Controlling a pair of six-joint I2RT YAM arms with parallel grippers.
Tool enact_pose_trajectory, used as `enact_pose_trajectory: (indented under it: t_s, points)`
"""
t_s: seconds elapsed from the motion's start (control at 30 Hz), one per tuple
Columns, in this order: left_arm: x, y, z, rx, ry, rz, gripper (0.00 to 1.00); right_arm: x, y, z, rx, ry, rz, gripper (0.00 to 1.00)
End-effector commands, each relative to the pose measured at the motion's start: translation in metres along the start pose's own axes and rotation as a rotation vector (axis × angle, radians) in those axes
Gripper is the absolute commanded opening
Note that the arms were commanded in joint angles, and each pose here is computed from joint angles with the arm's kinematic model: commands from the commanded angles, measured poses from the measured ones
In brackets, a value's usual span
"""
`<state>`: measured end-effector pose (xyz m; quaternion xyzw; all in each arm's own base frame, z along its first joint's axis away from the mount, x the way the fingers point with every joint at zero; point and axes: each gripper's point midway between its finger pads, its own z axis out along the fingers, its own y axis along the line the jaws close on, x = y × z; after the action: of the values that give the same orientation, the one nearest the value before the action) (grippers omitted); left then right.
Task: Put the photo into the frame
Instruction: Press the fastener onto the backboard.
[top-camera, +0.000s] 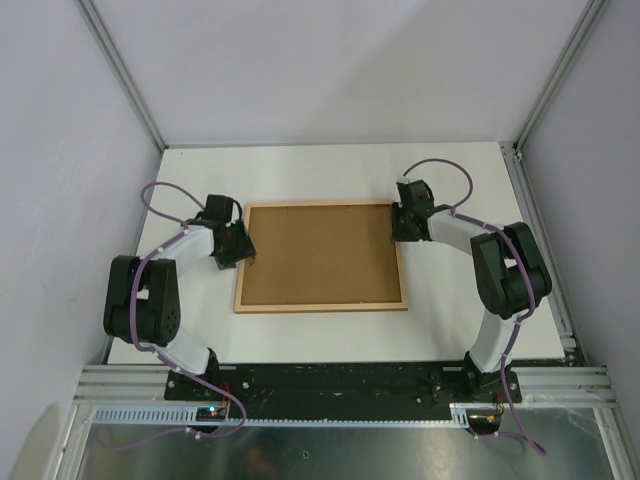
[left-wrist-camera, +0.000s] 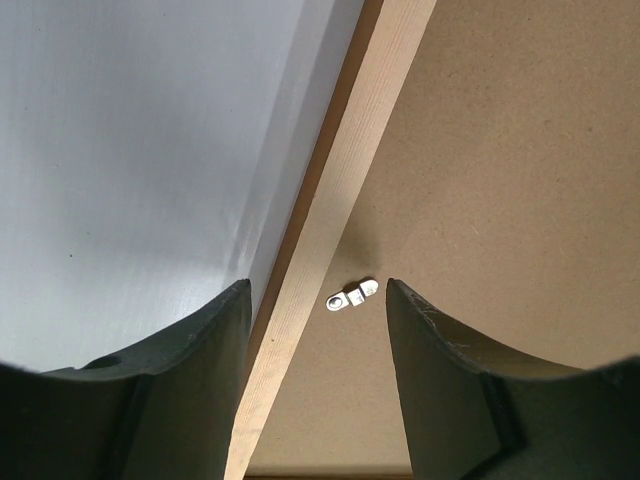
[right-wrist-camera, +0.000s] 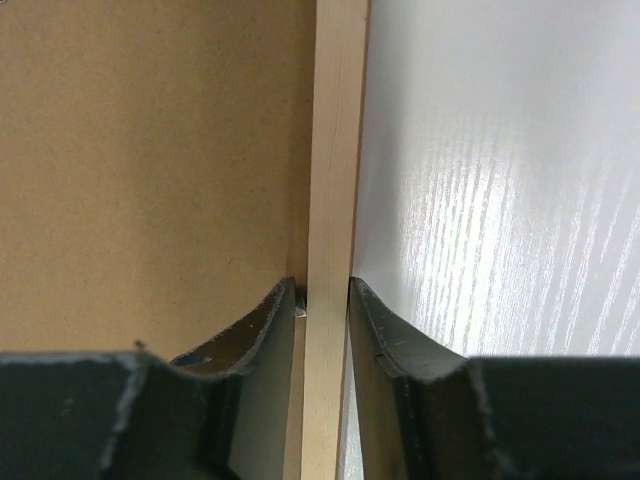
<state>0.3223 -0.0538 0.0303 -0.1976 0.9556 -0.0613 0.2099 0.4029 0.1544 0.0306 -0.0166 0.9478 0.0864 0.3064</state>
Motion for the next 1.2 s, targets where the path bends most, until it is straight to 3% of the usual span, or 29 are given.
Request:
enact_pose_trajectory:
  t_s: [0.0, 0.2, 0.4, 0.6, 1.17]
  points:
    - [-0.001, -0.002, -0.001, 0.008, -0.005, 0.024, 0.61, 0.004, 0.0, 0.0, 0.028, 0.033, -0.016, 0.29]
    - [-0.002, -0.003, -0.002, 0.011, -0.009, 0.029, 0.61, 0.006, -0.002, 0.001, 0.042, 0.043, -0.022, 0.21]
    - [-0.004, -0.002, -0.006, 0.016, -0.019, 0.045, 0.63, 0.003, -0.004, 0.0, 0.036, 0.039, -0.012, 0.27]
    - [-0.001, 0.0, -0.007, 0.001, -0.019, 0.072, 0.65, -0.004, -0.002, 0.0, -0.003, 0.023, 0.012, 0.43]
    - [0.01, 0.004, 0.003, -0.066, 0.03, 0.139, 0.59, -0.002, 0.004, 0.005, -0.058, 0.042, 0.021, 0.44]
